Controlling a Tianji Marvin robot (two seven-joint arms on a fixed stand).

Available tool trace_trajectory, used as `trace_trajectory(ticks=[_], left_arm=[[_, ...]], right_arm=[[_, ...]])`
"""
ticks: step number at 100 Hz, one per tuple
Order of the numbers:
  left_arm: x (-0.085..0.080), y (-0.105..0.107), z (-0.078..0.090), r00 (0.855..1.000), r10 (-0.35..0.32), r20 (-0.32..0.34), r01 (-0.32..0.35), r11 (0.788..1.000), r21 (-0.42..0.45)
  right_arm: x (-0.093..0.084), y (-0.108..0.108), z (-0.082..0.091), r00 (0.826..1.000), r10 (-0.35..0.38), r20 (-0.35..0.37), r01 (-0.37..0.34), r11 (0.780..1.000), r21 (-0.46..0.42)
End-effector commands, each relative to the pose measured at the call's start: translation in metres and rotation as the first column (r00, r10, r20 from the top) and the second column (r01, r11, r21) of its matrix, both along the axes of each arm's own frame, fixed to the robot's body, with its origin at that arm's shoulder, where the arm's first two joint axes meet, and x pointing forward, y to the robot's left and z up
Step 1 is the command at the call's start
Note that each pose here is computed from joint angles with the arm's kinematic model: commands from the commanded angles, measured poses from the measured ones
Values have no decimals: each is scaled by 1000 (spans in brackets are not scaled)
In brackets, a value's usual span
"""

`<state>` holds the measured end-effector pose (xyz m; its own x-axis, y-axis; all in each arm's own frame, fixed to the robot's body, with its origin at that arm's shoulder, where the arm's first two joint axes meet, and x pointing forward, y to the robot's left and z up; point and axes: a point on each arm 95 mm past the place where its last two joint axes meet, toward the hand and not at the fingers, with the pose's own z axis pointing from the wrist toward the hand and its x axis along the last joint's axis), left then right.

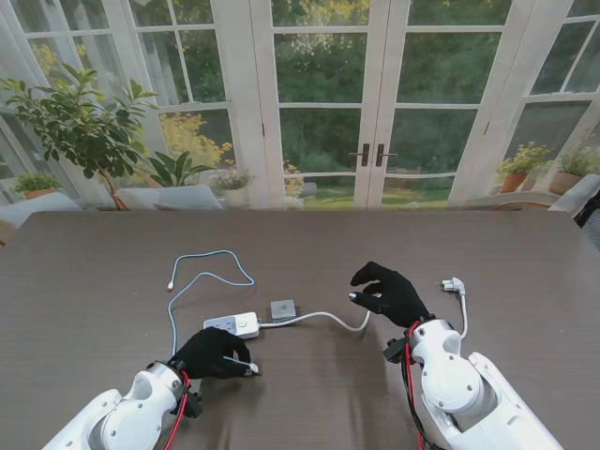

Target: Set up the charging station

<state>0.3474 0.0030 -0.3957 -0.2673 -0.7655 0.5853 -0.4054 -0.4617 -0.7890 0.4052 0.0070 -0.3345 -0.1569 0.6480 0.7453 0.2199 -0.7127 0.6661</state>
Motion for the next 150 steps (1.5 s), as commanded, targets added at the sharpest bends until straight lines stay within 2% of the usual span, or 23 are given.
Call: trace_trajectory(ticks=[1,18,65,83,106,126,150], left_arm=[[-1,0,0,1000,-21,-13,21,1000,17],[0,-1,0,1000,-23,2,23,999,45],[0,-2,-2,998,-7,59,4,998,55],[-1,-3,1,995,30,95,-29,1000,-9],[0,-1,7,994,65,87,-55,991,-118],[3,4,15,993,90,81,-75,982,-176],[3,10,31,984,112,141,-85,980,-181]], right_arm=[[-2,4,-2,1000,17,-12,-17,1000,3],[-3,4,-2,1000,16,-14,-15,1000,9],[-3,4,-2,1000,13,-16,-12,1000,16],[-3,4,-2,1000,15,-16,-15,1000,18],[-5,10,-2,999,31,-7,-31,999,23],[-3,28,2,999,46,25,-47,999,22],[9,53,10,993,105,52,-102,994,-41]])
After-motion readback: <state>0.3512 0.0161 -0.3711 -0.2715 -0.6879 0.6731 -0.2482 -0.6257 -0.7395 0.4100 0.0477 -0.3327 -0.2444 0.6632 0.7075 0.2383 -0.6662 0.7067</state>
